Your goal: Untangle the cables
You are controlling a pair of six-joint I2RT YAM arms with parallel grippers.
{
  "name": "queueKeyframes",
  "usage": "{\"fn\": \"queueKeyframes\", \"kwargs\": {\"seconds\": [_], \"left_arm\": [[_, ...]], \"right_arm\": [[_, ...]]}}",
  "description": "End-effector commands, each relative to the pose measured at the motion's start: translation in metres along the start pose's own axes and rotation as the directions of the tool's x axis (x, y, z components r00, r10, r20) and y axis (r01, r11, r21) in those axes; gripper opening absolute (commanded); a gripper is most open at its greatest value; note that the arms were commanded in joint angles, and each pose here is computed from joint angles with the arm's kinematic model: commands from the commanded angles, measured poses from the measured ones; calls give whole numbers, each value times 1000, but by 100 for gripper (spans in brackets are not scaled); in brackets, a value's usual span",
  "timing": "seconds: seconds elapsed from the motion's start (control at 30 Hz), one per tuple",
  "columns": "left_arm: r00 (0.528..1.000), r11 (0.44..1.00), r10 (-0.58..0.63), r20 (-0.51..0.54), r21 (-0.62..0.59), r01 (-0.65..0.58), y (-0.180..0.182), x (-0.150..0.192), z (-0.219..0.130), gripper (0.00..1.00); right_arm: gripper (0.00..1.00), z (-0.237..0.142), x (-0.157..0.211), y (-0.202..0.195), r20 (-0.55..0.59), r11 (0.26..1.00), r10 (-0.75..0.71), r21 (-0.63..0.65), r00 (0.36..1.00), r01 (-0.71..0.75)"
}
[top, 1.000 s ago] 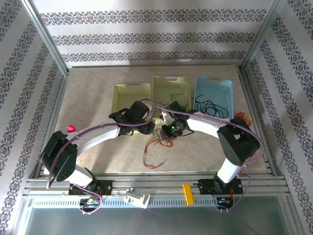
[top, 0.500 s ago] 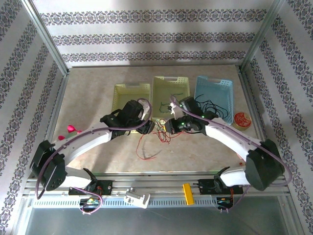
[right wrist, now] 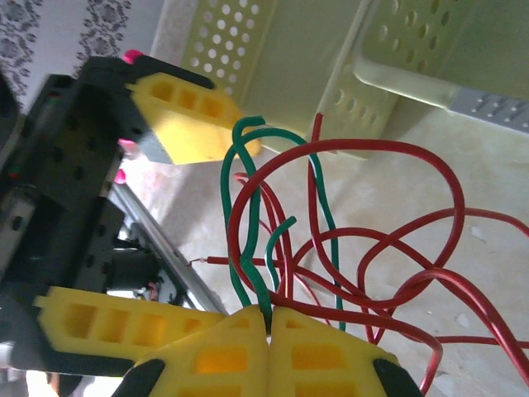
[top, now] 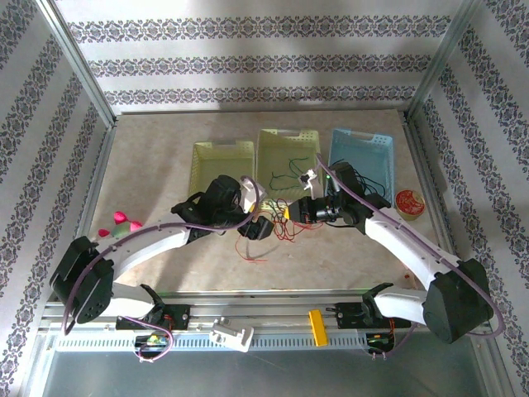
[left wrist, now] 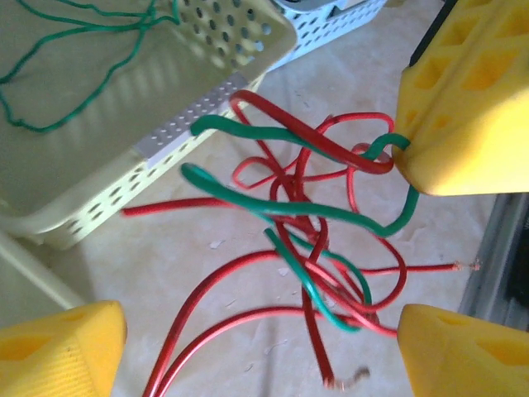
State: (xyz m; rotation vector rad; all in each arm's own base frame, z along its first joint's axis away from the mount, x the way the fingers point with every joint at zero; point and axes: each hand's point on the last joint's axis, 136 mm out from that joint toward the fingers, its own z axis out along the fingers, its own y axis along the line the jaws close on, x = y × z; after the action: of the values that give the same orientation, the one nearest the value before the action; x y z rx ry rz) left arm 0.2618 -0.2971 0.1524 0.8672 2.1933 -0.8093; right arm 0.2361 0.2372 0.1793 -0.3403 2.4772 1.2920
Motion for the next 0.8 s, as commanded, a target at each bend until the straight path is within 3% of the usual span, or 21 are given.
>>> {"fn": "queueKeyframes", "kwargs": {"seconds": [0.0,0.1,0.27,0.4,0.6,0.77], "left_arm": [[997,993,31,65,108,-38,-22,-24,5,83],[999,991,17,39,134,-22,-23,-18,14,70],[999,991,-24,42,129,19,-18,-15,24,23],[996,993,-54,74,110,46,-13,-18,26,0],[998,996,-62,0,66,62,-4,7,30,0],[994,997,-61,-92,36,64,0,38,24,0]], "right_arm": [[1,-9,-7,15,42,997,4,-79,999,0],[1,-17,-13,21,82,994,18,-112,996,-8],[1,-35,-25,29,152,985,51,-171,987,-25],[1,-48,-32,31,199,979,80,-198,977,-40],[1,-81,-51,19,331,984,119,-165,936,-67],[2,-113,-63,-14,486,987,160,-55,859,-153]]}}
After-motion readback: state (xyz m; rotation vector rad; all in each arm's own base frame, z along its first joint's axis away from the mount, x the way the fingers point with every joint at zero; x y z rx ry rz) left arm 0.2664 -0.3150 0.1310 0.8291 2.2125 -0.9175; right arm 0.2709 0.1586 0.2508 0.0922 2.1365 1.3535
